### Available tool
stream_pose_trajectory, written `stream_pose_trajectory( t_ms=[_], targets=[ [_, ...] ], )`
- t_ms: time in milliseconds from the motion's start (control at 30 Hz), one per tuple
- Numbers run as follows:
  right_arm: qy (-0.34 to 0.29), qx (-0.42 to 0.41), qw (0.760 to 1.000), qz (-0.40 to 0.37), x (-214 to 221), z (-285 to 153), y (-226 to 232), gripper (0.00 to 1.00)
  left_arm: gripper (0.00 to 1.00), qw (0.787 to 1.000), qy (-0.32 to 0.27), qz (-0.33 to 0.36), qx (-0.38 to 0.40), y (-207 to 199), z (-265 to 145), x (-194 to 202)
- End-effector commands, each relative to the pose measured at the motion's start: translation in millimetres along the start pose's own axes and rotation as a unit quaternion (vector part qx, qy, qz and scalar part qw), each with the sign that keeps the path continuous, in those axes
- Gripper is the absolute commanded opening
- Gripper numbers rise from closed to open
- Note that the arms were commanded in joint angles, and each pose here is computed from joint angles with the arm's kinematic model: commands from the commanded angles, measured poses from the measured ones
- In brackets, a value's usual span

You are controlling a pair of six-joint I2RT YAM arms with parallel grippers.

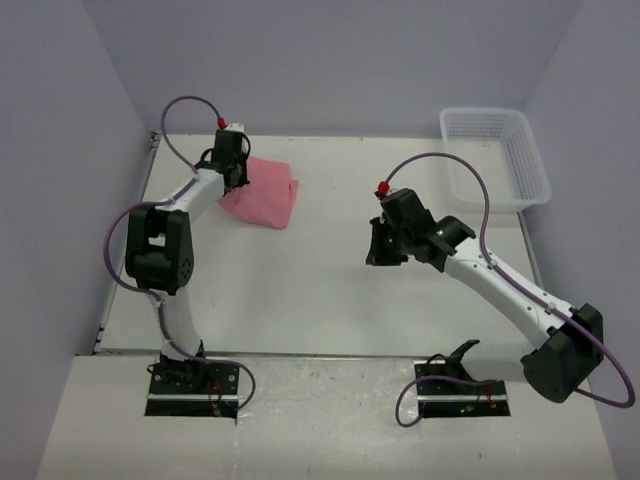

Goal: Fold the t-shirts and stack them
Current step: Put the neatly folded tshirt into the corner of the board with the left arm

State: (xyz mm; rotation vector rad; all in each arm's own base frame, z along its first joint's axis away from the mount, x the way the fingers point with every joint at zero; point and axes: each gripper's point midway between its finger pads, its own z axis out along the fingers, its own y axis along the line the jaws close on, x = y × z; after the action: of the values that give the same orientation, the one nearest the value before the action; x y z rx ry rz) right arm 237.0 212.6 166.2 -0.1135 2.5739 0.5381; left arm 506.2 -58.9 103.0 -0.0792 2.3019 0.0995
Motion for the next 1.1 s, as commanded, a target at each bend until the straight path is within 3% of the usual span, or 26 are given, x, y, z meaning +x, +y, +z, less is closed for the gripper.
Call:
stream_pose_trajectory(
  t_ms=[0, 333, 633, 833, 1067],
  targets=[
    [0.009, 0.007, 1.0, -0.021, 8.0, -6.8, -5.3, 0.0, 0.0, 0.998, -0.024, 0.04, -0.031, 18.9, 13.1, -33.4],
    [0.02, 0.016, 0.999, -0.038, 13.2, -7.6, -11.7, 0.0, 0.0, 0.994, -0.026, 0.059, -0.085, 98.7, 57.4, -85.1],
    [0.007, 0.029, 0.999, -0.038, 3.3, -17.2, -14.9, 0.0, 0.0, 0.989, -0.015, 0.069, -0.128, 172.1, 77.5, -95.9],
    [0.004, 0.045, 0.999, -0.025, 1.4, -28.1, -20.7, 0.0, 0.0, 0.989, -0.019, 0.058, -0.132, 201.6, 93.0, -97.6],
    [-0.013, 0.065, 0.998, -0.01, -5.1, -48.2, -28.1, 0.0, 0.0, 0.99, -0.012, 0.062, -0.125, 203.2, 121.6, -87.0]
  ],
)
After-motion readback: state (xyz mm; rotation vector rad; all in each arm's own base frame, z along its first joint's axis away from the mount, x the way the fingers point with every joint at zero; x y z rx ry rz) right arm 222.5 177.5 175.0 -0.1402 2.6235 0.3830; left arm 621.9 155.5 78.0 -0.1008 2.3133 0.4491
